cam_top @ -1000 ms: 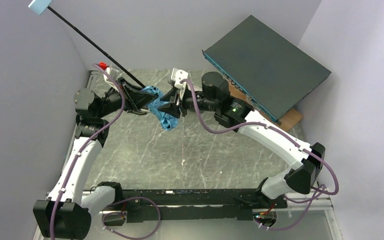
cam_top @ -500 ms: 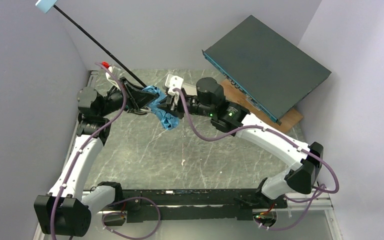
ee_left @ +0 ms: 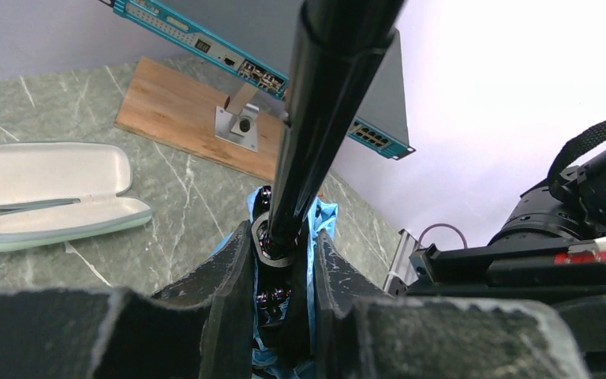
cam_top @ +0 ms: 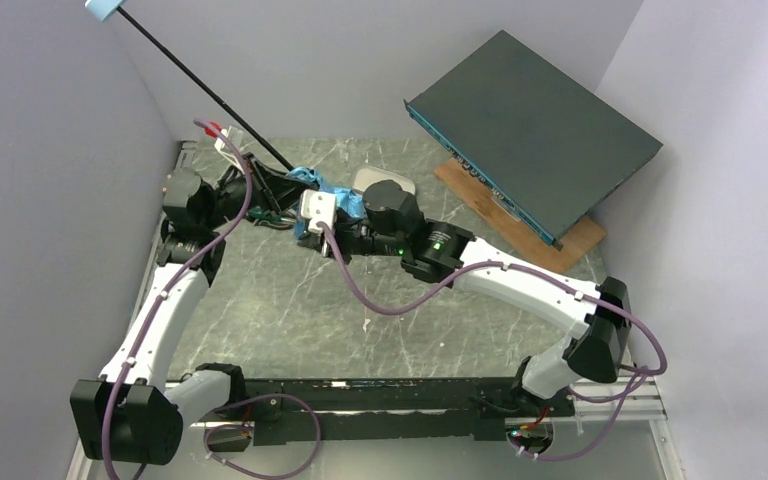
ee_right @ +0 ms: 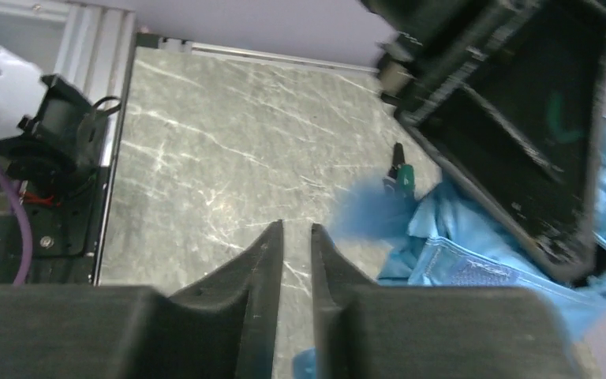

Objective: Open the umbrella

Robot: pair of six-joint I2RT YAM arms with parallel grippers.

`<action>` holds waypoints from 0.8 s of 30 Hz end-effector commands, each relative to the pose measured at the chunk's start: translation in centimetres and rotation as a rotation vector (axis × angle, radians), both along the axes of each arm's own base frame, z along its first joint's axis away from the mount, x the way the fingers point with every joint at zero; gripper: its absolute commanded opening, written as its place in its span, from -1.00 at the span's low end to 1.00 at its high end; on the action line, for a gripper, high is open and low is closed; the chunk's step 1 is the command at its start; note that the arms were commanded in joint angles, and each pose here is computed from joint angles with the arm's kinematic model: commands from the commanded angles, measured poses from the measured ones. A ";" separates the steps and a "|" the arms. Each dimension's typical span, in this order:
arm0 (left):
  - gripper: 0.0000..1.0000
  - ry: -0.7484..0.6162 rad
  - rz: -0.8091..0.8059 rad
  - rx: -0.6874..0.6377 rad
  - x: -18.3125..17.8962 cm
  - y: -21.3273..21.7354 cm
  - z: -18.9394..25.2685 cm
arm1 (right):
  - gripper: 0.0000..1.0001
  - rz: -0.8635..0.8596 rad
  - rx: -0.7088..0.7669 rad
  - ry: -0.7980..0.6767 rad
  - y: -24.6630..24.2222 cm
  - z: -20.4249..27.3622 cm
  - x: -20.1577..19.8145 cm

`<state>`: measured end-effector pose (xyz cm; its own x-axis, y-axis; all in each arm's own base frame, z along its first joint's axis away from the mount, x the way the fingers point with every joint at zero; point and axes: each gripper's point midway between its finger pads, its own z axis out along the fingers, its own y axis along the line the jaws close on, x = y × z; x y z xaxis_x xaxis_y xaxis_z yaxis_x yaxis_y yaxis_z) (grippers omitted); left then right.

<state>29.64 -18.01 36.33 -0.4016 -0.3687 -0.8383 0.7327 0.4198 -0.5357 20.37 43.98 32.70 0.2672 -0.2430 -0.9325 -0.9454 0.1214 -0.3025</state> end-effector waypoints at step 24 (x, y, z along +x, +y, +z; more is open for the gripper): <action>-1.00 -0.457 -0.416 0.331 -7.8 -2.8 -0.9 | 0.37 0.049 0.365 0.364 -3.3 13.7 4.0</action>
